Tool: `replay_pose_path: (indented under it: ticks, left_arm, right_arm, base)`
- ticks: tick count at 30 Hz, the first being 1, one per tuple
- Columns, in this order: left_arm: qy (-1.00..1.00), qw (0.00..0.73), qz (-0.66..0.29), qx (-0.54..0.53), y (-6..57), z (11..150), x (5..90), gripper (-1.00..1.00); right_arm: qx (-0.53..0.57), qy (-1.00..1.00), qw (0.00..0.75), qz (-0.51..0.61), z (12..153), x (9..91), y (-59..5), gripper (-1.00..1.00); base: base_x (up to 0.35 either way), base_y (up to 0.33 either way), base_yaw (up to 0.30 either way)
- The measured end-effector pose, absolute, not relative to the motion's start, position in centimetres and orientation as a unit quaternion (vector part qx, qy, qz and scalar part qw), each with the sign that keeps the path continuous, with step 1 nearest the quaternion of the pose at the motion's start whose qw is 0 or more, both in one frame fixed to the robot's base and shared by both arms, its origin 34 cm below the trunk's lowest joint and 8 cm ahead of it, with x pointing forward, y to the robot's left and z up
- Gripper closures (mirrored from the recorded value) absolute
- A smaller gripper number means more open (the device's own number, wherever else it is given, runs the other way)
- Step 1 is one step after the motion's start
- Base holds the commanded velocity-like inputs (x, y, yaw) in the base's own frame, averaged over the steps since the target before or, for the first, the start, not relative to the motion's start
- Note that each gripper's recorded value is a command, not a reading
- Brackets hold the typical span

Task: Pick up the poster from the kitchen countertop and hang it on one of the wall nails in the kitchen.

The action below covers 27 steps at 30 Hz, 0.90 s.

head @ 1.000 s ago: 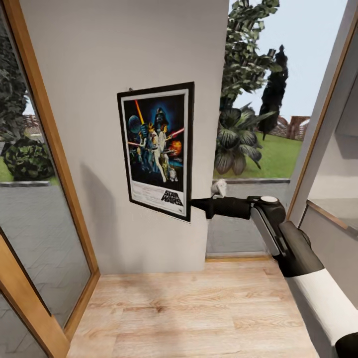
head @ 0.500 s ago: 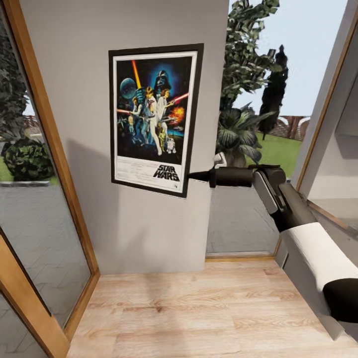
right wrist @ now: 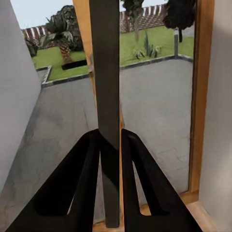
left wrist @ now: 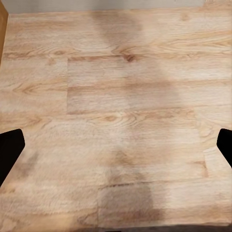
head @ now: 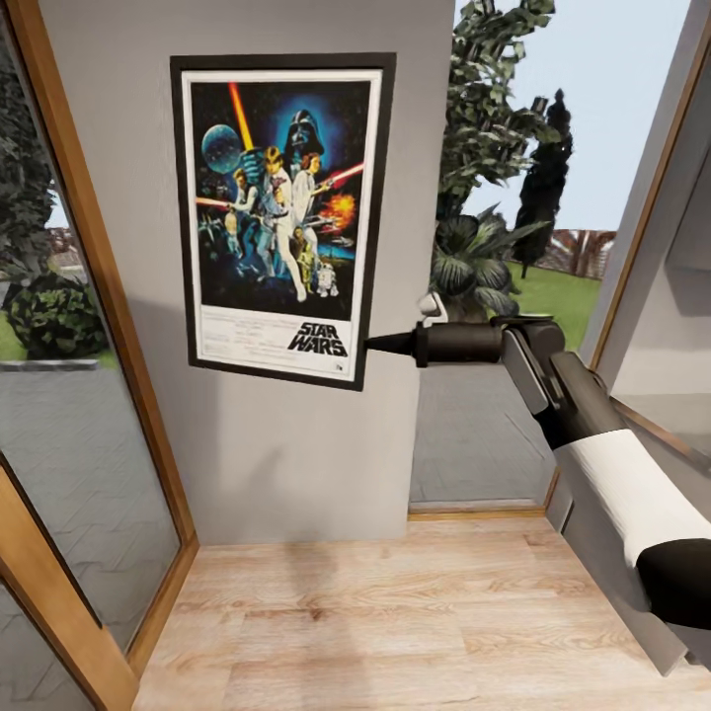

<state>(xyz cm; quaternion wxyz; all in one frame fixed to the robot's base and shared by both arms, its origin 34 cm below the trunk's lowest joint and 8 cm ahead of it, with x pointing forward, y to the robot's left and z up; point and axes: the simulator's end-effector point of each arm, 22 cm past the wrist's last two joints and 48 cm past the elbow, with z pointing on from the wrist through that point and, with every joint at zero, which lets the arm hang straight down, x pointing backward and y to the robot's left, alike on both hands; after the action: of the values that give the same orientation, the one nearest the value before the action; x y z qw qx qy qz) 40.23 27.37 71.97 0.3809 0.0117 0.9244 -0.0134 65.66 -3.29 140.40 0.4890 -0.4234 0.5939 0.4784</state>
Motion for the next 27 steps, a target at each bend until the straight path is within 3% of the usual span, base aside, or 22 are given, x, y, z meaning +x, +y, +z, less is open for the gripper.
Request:
replay_pose_path:
  ticks: [27]
  left_arm:
    - [0.924, 0.382, -0.013, 0.012, 27.41, 72.01, 40.27, -1.00]
  right_arm:
    - [-0.438, 0.594, 0.500, 0.453, 140.09, 65.99, -3.62, 1.00]
  base:
    - [0.000, 0.000, 0.000]
